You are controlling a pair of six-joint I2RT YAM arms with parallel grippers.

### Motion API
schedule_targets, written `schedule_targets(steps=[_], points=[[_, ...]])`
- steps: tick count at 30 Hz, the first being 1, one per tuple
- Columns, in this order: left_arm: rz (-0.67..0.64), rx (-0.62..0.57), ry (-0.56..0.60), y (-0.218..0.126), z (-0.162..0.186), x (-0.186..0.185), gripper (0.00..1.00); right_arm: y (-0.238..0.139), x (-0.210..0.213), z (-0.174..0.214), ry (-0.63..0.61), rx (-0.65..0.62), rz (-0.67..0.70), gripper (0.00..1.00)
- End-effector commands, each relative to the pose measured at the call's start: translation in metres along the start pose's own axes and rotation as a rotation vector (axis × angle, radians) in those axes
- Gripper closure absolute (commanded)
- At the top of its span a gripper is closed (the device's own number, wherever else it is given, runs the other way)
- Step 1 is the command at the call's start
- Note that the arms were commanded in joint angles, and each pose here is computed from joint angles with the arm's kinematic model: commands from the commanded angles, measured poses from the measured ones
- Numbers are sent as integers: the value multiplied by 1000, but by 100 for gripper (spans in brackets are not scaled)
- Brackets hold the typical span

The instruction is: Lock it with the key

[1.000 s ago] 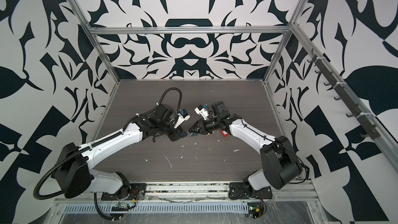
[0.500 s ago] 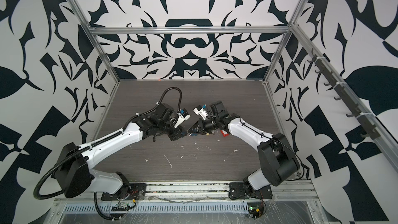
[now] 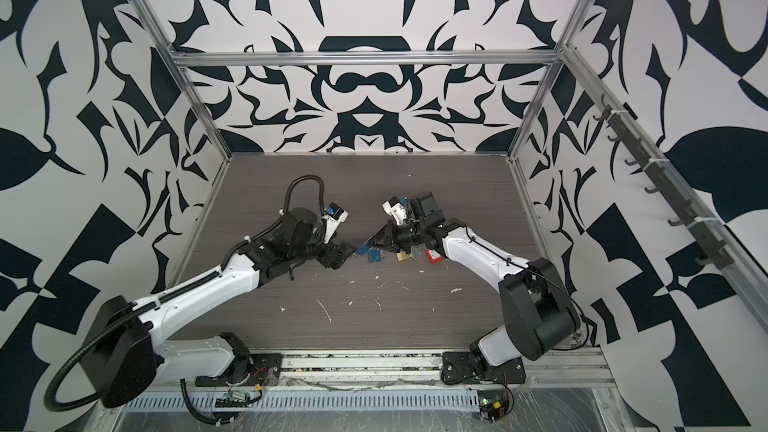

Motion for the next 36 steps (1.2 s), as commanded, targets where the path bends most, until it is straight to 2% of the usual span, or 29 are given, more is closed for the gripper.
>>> schedule_targets(steps=[1, 7, 10, 20, 24, 25, 31, 36], points=[[108, -234, -118, -8, -29, -10, 19, -18, 29, -20, 31, -128, -127, 100], [286, -267, -159, -7, -26, -19, 19, -28, 47, -21, 23, -144, -185, 100], [333, -269, -155, -7, -30, -23, 20, -33, 54, -19, 18, -141, -198, 100], [335, -251, -153, 1, -40, -23, 25, -36, 64, -10, 14, -112, -244, 100], [342, -264, -153, -1, -47, -23, 32, -36, 65, -9, 11, -106, -248, 100], [339, -235, -169, 7, -43, -21, 36, -35, 65, -9, 11, -104, -250, 100], [388, -219, -187, 9, -46, -24, 57, -36, 68, -12, 4, -113, -265, 100], [395, -212, -198, 10, -44, -24, 66, -37, 69, -12, 0, -121, -271, 100]])
Point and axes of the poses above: each gripper's point midway between its finger pads, its own y axis out along the fingers, its own x axis along the line the jaws close on, z = x × y, the point moved 5 cm from there along -y, back along the fingers, and after that the axes turned 1 degree about -y, right-handed, at the moved point
